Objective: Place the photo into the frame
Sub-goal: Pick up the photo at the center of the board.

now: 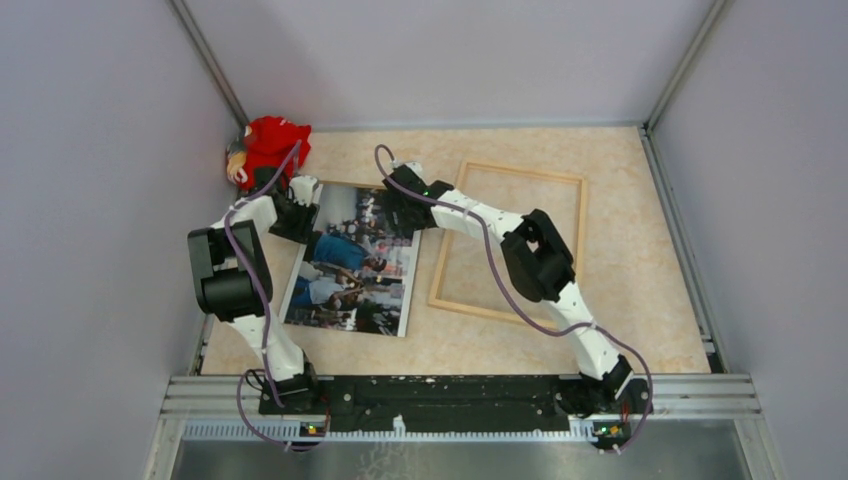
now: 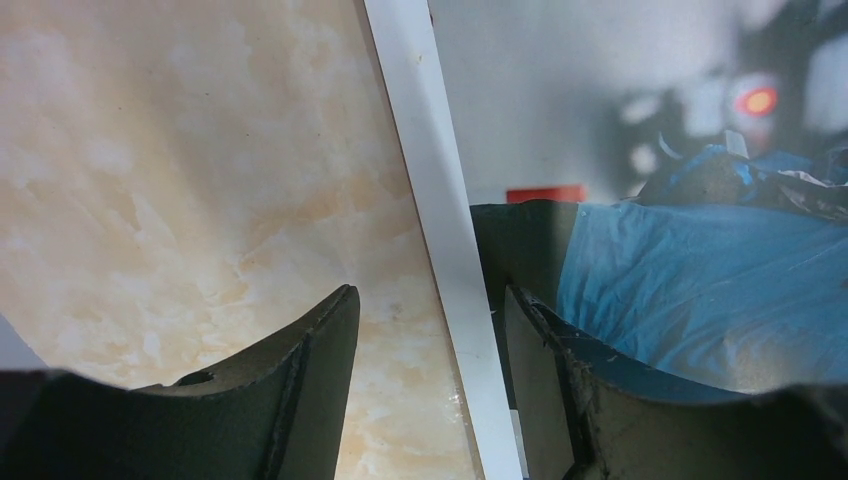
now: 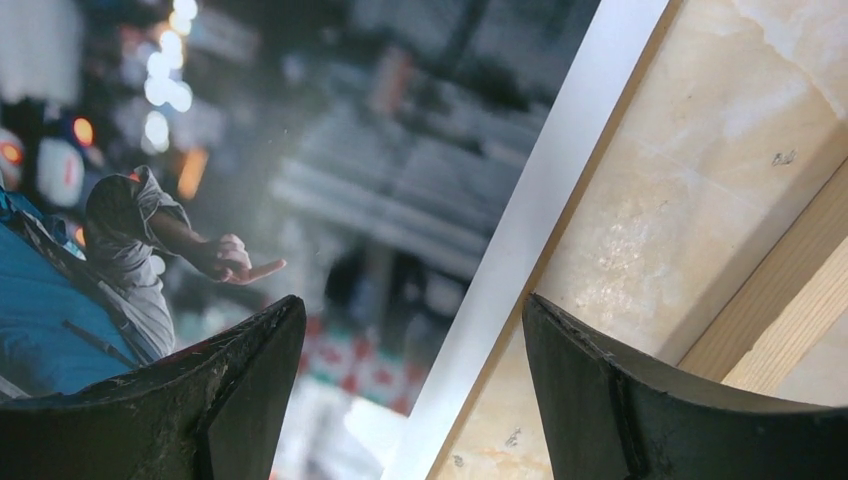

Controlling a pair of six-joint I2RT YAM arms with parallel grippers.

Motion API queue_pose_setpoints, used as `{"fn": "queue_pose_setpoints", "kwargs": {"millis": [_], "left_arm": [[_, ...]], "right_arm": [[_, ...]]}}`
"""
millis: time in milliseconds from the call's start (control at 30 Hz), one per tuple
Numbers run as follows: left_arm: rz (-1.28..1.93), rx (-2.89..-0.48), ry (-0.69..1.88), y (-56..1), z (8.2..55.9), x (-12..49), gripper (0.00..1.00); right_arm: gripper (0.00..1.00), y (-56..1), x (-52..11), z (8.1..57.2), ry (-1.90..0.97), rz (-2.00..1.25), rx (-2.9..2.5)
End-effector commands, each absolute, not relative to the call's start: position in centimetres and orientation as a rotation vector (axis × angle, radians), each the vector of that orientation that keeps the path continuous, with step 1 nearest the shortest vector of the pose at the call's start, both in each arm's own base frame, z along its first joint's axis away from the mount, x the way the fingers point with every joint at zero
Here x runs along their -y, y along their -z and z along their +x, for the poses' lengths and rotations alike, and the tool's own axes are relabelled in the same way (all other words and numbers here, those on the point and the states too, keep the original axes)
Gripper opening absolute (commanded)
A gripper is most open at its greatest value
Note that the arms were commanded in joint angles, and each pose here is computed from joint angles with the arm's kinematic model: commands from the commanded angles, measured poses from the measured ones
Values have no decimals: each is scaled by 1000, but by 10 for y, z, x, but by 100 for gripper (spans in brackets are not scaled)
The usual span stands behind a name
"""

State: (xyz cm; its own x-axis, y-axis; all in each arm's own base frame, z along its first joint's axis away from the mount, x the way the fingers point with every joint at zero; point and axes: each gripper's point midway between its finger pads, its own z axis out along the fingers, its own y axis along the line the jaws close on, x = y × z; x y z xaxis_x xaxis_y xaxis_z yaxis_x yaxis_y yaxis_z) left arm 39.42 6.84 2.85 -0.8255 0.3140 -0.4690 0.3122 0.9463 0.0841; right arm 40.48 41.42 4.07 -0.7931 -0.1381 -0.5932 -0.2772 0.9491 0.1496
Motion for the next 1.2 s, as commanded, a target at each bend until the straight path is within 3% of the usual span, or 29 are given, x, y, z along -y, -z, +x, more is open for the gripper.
{"fn": "queue_pose_setpoints", "kwargs": {"millis": [0, 467, 733, 900, 1167], "left_arm": [[453, -2648, 39, -11, 382, -60, 62], [459, -2647, 40, -13, 383, -60, 61], [441, -2534, 79, -84, 418, -65, 68], [420, -2511, -3, -95, 434, -78, 74], [342, -2586, -306, -53, 425, -120, 70]], "right_arm": [[79, -65, -443, 399, -322, -365, -2410], [82, -72, -440, 404, -215, -407, -2378], [86, -88, -405, 434, -283, -259, -2385], [88, -81, -399, 438, -334, -213, -2412], [90, -62, -401, 436, -375, -182, -2457]]}}
